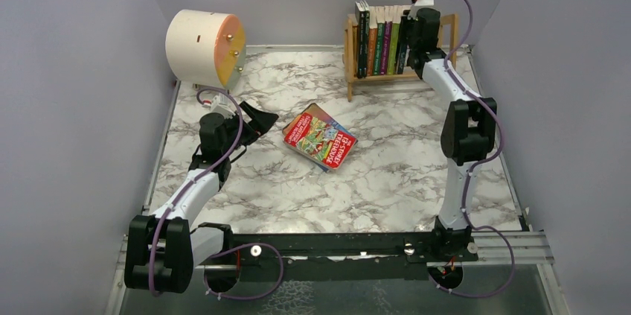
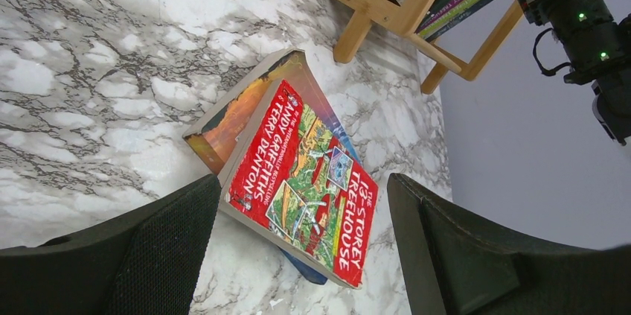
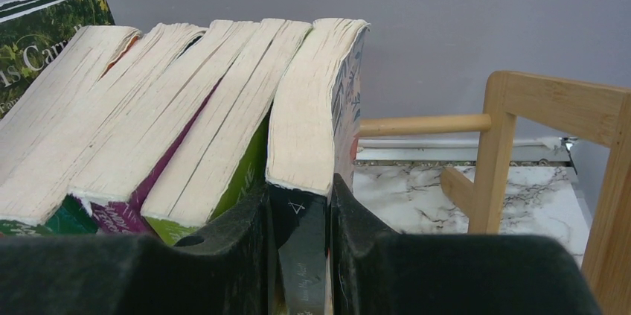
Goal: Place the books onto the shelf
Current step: Place the book on the shelf.
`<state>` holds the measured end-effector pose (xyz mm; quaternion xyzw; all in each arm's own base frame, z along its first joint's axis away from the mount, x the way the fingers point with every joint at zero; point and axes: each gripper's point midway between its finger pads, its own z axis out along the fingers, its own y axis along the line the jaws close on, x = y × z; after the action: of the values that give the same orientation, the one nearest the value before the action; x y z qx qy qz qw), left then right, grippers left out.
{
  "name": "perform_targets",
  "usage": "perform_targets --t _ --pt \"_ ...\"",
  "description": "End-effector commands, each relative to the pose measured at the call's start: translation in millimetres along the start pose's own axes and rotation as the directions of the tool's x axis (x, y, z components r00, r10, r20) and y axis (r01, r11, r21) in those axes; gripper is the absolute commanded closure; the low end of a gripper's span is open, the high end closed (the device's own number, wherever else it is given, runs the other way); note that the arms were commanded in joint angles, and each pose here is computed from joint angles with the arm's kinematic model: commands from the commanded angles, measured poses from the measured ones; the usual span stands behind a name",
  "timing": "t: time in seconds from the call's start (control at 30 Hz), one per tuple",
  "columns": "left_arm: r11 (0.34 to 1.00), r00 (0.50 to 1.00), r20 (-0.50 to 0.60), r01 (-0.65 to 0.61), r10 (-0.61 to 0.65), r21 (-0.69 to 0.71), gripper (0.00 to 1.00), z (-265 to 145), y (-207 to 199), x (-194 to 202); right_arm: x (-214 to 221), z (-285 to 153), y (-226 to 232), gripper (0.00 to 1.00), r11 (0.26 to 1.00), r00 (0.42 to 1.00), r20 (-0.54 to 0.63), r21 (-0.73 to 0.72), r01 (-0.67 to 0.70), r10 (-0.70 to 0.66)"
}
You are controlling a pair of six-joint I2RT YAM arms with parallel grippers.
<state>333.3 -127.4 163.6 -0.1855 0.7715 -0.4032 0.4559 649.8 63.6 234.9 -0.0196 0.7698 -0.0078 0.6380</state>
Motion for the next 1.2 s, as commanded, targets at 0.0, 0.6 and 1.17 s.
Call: perform_targets --t 0.0,0.6,1.17 --pt "0.999 1.0 0.029 -0.013 0.012 0.031 0.24 -2 -9 -5 39 -11 11 0.99 0.998 0.996 -0.086 -0.039 -0.043 0.04" --pt "0.999 1.0 0.026 -0.006 0.005 0.033 0.24 -4 -6 -1 121 -44 15 0.99 0.998 0.961 -0.27 -0.006 -0.07 0.066" --pt "0.999 1.0 0.03 -0.006 0.005 0.046 0.24 -6 -10 -1 137 -68 39 0.82 0.998 0.947 -0.319 -0.023 -0.056 0.046"
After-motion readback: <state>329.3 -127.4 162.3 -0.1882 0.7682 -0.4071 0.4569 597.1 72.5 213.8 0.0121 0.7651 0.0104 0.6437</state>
